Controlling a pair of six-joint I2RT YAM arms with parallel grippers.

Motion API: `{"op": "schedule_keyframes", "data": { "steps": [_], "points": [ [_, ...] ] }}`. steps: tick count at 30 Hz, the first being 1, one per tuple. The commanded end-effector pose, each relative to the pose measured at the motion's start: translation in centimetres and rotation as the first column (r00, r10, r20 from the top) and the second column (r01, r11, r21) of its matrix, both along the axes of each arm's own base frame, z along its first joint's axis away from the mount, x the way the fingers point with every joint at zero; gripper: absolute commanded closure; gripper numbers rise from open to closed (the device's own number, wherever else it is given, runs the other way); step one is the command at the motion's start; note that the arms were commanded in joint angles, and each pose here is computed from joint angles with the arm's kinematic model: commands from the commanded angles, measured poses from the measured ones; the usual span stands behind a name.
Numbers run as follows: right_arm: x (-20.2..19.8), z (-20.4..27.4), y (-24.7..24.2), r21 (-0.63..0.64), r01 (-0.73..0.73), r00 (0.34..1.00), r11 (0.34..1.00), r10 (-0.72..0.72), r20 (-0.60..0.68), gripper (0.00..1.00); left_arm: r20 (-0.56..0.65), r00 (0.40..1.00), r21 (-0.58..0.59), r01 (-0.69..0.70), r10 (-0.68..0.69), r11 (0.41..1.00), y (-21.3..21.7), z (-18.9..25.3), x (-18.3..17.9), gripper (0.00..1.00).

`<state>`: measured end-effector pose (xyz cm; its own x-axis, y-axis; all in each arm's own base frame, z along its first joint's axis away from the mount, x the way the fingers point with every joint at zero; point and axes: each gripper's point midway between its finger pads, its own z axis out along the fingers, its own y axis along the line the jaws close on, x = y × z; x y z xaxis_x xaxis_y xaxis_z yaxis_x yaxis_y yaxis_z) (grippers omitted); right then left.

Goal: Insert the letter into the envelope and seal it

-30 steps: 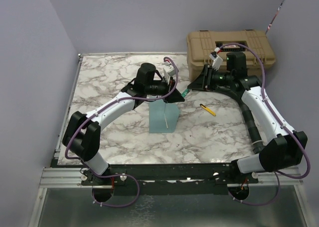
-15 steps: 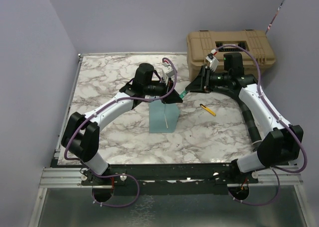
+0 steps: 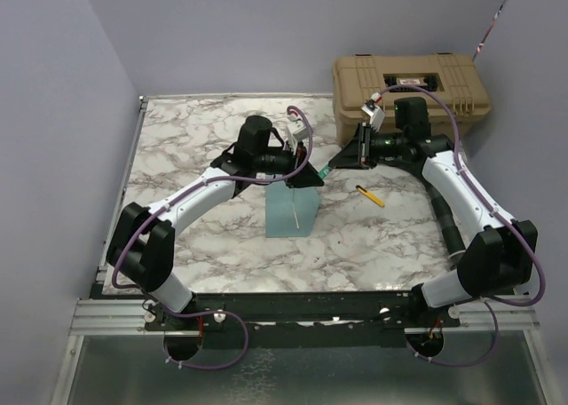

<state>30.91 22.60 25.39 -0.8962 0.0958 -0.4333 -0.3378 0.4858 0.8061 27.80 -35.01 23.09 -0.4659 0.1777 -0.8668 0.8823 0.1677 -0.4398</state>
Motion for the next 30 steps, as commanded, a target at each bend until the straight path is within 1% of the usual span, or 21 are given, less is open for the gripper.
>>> {"op": "schedule_keyframes", "data": {
  "steps": [1,4,7,11,13,15,16,17,18,19,20,22,23,25,26,28,30],
  "points": [
    [2.0,0.6,-1.7,-0.037,0.103,0.994,0.994,-0.101,0.051,1.0,0.005,0.999,0.035,-0.037,0.036,0.999,1.9,-1.3,-0.8,1.0],
    [2.8,1.1,-3.5,-0.028,0.151,0.989,0.988,-0.15,0.013,1.0,-0.01,0.998,0.1,-0.069,0.07,0.993,3.4,-3.4,-1.3,1.0],
    [3.5,1.7,-5.1,-0.002,0.196,0.98,0.981,-0.196,-0.021,1.0,-0.022,0.995,0.13,-0.09,0.093,0.988,4.7,-4.6,-1.5,1.0],
    [4.1,2.1,-6.2,0.061,0.235,0.969,0.97,-0.229,-0.089,1.0,-0.005,0.994,0.134,-0.11,0.112,0.985,5.3,-4.3,-1.2,1.0],
    [4.3,1.7,-6.2,0.066,0.242,0.967,0.968,-0.234,-0.102,1.0,-0.002,0.994,0.131,-0.106,0.108,0.986,5.3,-4.2,-1.1,1.0],
    [4.5,0.9,-6.6,0.026,0.257,0.963,0.966,-0.254,-0.093,1.0,-0.005,0.994,0.129,-0.109,0.111,0.986,5.2,-3.9,-0.9,1.0],
    [4.7,0.3,-7.0,-0.022,0.278,0.958,0.96,-0.279,-0.074,1.0,-0.005,0.994,0.125,-0.112,0.113,0.986,5.1,-3.7,-0.8,1.0],
    [5.0,-0.7,-7.7,-0.097,0.309,0.949,0.946,-0.313,-0.039,0.99,-0.004,0.993,0.126,-0.118,0.12,0.985,5.1,-3.6,-0.6,1.0],
    [5.3,-2.0,-8.7,-0.181,0.343,0.937,0.922,-0.35,-0.004,0.99,-0.004,0.992,0.128,-0.128,0.13,0.983,5.1,-3.5,-0.5,1.0],
    [5.9,-3.8,-10.3,-0.298,0.411,0.908,0.862,-0.417,0.046,1.0,0.0,0.99,0.13,-0.14,0.141,0.982,5.1,-3.5,-0.2,1.0],
    [6.0,-5.3,-11.6,-0.385,0.451,0.886,0.805,-0.455,0.087,1.0,0.007,0.986,0.139,-0.164,0.164,0.977,5.2,-3.5,0.2,1.0],
    [5.9,-8.3,-13.9,-0.517,0.515,0.843,0.684,-0.514,0.16,1.0,0.018,0.98,0.147,-0.197,0.197,0.969,5.4,-3.5,0.9,1.0],
    [5.7,-9.4,-14.9,-0.553,0.545,0.819,0.63,-0.541,0.191,1.0,0.023,0.978,0.149,-0.209,0.208,0.967,5.4,-3.4,1.1,1.0],
    [5.5,-11.6,-17.1,-0.617,0.613,0.753,0.493,-0.602,0.268,1.0,0.026,0.975,0.147,-0.222,0.22,0.964,5.4,-3.2,1.3,1.0],
    [5.4,-12.5,-18.1,-0.633,0.637,0.723,0.44,-0.627,0.29,0.99,0.025,0.974,0.147,-0.228,0.226,0.963,5.4,-3.1,1.4,1.0],
    [5.4,-14.3,-19.3,-0.659,0.662,0.68,0.357,-0.655,0.328,1.0,0.023,0.971,0.144,-0.241,0.24,0.96,5.5,-2.9,1.6,1.0],
    [5.3,-15.9,-20.1,-0.692,0.658,0.663,0.296,-0.664,0.346,0.99,0.021,0.968,0.145,-0.25,0.249,0.957,5.5,-2.9,1.7,1.0]
  ]
}}
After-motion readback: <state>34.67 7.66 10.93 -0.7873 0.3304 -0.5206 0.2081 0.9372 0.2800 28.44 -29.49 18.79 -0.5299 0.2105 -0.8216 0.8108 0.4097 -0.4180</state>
